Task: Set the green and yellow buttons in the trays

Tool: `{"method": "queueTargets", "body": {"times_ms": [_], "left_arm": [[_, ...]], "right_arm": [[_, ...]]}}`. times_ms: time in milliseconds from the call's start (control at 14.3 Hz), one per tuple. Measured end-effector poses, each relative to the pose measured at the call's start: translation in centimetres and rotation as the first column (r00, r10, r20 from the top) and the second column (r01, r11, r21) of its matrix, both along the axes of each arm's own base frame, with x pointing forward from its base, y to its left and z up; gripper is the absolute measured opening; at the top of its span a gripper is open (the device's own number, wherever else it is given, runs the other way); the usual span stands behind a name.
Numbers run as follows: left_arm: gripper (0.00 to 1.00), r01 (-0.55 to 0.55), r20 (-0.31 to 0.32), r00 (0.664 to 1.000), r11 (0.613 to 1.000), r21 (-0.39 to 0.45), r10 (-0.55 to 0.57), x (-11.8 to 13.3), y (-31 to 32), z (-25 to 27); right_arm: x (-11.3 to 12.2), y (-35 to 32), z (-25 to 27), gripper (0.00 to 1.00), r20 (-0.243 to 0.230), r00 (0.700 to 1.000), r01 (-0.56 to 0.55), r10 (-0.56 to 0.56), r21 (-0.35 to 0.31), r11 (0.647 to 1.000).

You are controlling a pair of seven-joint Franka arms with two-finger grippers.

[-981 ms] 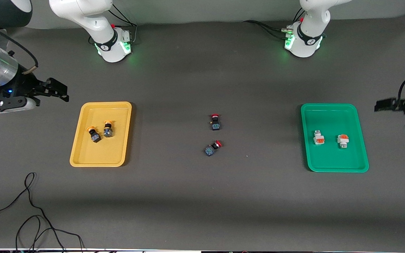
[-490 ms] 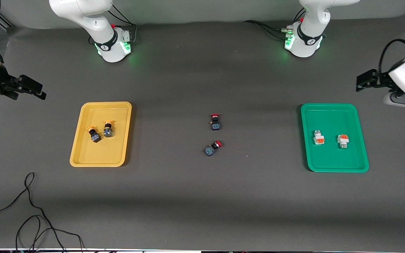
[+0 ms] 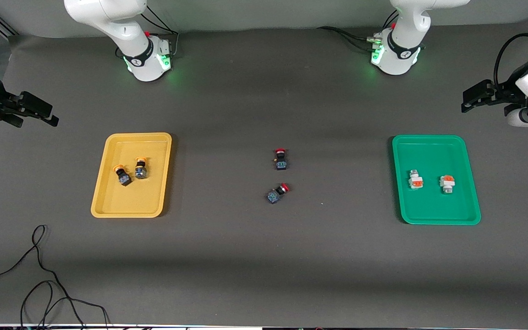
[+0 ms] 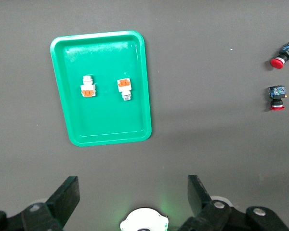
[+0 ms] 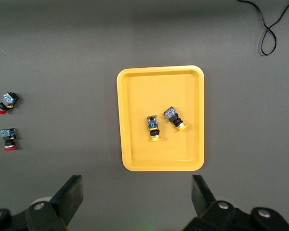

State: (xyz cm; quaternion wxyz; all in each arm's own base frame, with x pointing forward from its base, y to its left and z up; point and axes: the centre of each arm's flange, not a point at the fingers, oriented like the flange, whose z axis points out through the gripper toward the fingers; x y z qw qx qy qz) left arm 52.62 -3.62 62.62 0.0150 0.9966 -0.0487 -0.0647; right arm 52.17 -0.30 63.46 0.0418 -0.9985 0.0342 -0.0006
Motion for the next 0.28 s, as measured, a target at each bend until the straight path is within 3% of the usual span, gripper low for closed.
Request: {"method": "queueTargets", "body": {"times_ms": [280], "left_arm": [[1.00, 0.002, -0.011, 1.000, 1.000, 0.000, -0.002, -0.13, 0.00, -0.08]], "right_arm": [[-0.01, 0.02, 0.08, 1.00, -0.002, 1.000, 0.000, 0.000, 0.002, 1.000]]}}
